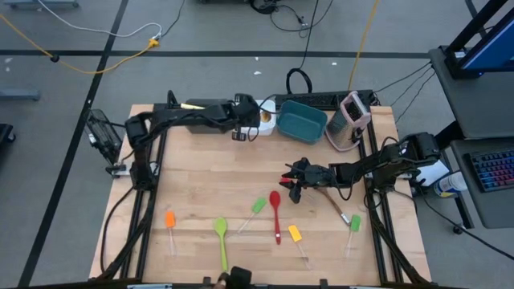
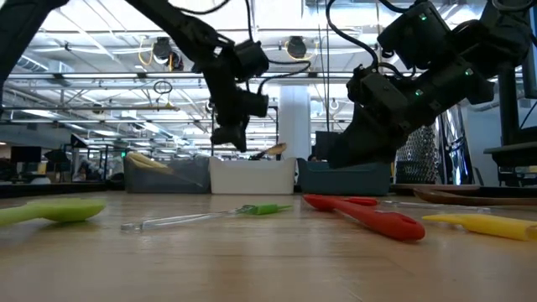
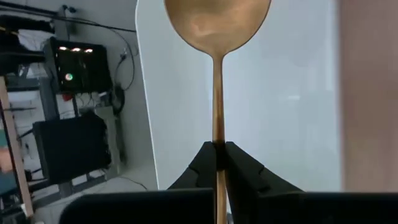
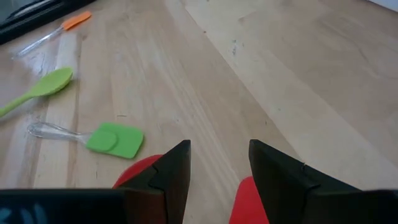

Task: Pick & Place Kitchen Items
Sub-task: Put the gold serving spoon into the white bin, then put the red serving spoon into the white bin

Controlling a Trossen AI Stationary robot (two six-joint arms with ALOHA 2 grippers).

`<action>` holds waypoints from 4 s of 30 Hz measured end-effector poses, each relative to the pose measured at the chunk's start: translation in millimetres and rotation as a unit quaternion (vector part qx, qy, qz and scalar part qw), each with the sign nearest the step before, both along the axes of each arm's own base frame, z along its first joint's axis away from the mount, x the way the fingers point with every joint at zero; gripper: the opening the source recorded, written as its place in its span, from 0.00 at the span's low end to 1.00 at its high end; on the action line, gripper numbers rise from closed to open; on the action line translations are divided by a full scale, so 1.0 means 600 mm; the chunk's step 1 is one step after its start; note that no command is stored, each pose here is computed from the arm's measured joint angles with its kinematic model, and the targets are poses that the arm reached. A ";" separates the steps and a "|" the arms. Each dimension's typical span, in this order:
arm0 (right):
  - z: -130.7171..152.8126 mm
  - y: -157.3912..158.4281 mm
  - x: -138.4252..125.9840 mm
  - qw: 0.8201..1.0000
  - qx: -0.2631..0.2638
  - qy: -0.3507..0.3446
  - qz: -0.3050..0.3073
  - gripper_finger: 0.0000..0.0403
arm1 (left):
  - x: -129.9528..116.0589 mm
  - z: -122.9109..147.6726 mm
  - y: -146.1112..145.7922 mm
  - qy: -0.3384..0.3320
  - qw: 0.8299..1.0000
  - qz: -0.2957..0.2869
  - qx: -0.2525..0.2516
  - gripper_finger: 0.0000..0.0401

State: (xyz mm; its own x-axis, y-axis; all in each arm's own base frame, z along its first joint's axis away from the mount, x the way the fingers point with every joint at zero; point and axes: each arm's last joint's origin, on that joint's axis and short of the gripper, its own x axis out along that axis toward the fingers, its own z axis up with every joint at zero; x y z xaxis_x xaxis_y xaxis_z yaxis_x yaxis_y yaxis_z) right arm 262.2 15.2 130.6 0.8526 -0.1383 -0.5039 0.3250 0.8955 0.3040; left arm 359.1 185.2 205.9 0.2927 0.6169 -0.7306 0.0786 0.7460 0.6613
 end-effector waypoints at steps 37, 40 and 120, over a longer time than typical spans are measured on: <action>0.000 0.000 0.000 1.000 0.001 -0.001 -0.001 0.39 | -0.033 -0.031 0.069 -0.035 0.992 -0.017 -0.117 0.05; 0.000 0.000 0.000 1.000 0.001 -0.001 -0.001 0.39 | -0.033 -0.031 0.069 -0.034 0.992 -0.017 -0.117 0.05; 0.060 0.072 -0.104 0.987 0.100 0.118 0.050 0.39 | 0.035 0.034 -0.182 -0.165 0.940 0.042 -0.295 0.33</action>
